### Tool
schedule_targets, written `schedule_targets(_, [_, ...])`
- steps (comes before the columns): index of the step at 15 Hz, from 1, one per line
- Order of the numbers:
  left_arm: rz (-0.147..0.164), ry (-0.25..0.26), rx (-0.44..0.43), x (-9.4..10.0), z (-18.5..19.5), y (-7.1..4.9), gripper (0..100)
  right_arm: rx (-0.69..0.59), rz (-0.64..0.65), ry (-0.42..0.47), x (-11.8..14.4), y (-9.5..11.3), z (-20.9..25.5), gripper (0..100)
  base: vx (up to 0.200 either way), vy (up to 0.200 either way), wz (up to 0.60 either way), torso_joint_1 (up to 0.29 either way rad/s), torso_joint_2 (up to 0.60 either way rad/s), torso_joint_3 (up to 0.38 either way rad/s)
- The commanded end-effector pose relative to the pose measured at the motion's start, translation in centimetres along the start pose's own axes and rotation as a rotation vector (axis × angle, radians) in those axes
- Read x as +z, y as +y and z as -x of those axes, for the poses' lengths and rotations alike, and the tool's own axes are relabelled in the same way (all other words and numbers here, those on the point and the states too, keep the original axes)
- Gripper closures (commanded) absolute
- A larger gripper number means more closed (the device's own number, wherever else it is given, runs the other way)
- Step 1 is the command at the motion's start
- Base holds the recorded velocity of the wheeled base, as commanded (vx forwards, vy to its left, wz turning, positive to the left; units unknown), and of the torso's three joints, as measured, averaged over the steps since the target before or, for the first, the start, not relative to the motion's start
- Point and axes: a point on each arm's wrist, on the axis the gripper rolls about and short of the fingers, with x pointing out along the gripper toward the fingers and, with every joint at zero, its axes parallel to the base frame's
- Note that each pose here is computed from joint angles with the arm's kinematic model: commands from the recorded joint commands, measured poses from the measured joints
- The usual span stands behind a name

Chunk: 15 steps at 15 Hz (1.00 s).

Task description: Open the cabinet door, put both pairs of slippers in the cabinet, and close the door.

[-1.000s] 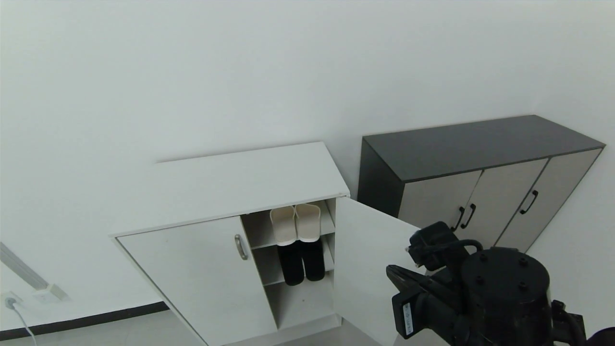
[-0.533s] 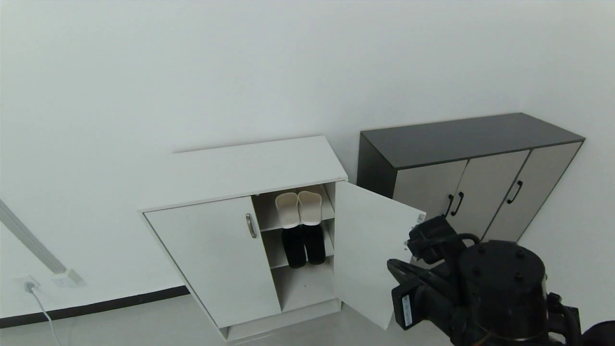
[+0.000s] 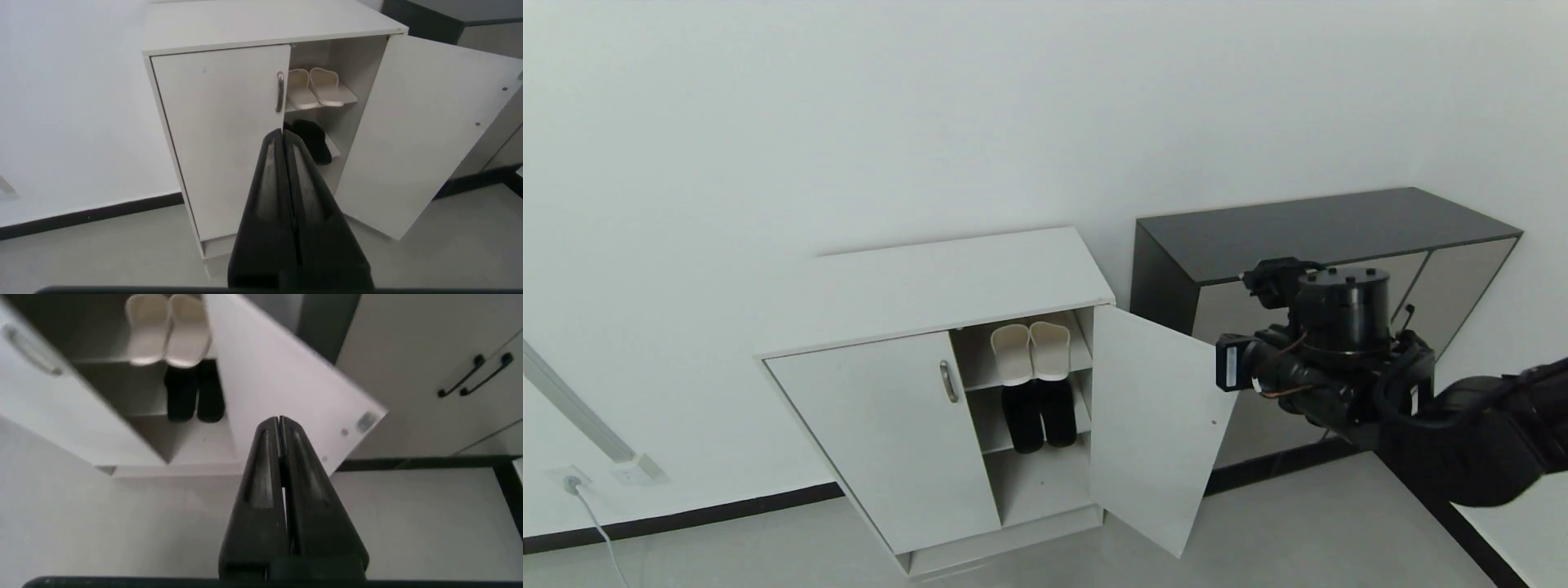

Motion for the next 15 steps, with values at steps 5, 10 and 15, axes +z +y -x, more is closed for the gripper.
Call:
schedule_targets(5, [0.001, 0.001, 0.000, 0.0, 0.0, 0.0, 100, -0.092, -0.041, 0.028, 1.0, -3.8, -8.2, 100, 0.000, 0.000, 0.00, 0.000, 0.00, 0.000])
schedule_targets(10, [0.001, 0.001, 0.002, 0.0, 0.0, 0.0, 100, -0.134, -0.050, 0.058, -0.6, -5.3, -10.9, 100, 0.000, 0.000, 0.00, 0.000, 0.00, 0.000])
schedule_targets(15, [0.001, 0.001, 0.002, 0.0, 0.0, 0.0, 100, -0.127, -0.059, 0.102, -2.4, -5.3, -12.0, 100, 0.000, 0.000, 0.00, 0.000, 0.00, 0.000])
